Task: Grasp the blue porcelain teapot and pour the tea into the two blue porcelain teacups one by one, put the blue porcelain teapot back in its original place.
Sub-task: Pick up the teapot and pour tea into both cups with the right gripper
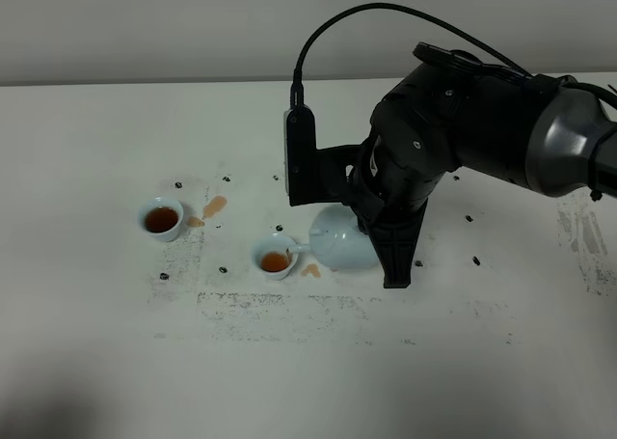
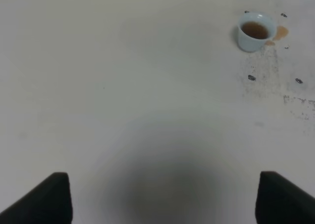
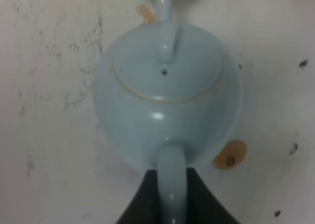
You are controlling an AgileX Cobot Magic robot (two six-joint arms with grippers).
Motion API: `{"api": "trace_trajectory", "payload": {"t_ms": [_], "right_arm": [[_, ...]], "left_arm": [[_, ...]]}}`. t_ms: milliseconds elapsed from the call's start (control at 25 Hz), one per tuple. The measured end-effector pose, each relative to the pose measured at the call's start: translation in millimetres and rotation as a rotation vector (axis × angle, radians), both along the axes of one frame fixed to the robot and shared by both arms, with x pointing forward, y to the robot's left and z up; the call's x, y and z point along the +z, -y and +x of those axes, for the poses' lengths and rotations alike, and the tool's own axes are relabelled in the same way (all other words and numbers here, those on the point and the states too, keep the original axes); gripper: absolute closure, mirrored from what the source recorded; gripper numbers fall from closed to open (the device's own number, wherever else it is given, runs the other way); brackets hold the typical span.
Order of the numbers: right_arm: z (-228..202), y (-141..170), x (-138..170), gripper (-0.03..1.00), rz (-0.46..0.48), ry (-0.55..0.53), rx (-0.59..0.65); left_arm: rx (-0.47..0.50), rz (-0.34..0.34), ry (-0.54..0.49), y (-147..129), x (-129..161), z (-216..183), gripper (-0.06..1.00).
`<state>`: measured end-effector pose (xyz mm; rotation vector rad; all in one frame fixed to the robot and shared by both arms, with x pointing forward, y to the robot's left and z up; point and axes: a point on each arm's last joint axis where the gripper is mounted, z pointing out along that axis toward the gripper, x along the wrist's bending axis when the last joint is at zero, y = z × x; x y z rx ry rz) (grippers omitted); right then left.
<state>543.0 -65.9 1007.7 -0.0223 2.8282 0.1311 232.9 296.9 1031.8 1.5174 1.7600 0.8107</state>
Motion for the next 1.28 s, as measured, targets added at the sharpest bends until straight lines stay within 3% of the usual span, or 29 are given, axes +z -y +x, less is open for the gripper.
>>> {"api": "trace_trajectory", "payload": {"t_ms": [720, 960, 1280], "right_arm": [[0.2, -0.3, 0.6, 0.93, -0.002, 0.006, -0.003], [5.9, -4.9, 13.3, 0.93, 0.023, 0.035, -0.008], [4.5, -13.6, 4.8, 0.93, -0.016, -0.005, 0.007]], "left_arm": [[0.0, 0.0, 0.0, 0.0, 0.0, 0.0, 0.22], [0.0, 0.0, 0.0, 0.0, 0.0, 0.0, 0.22], [0.0, 0.0, 0.0, 0.0, 0.0, 0.0, 0.22]]}}
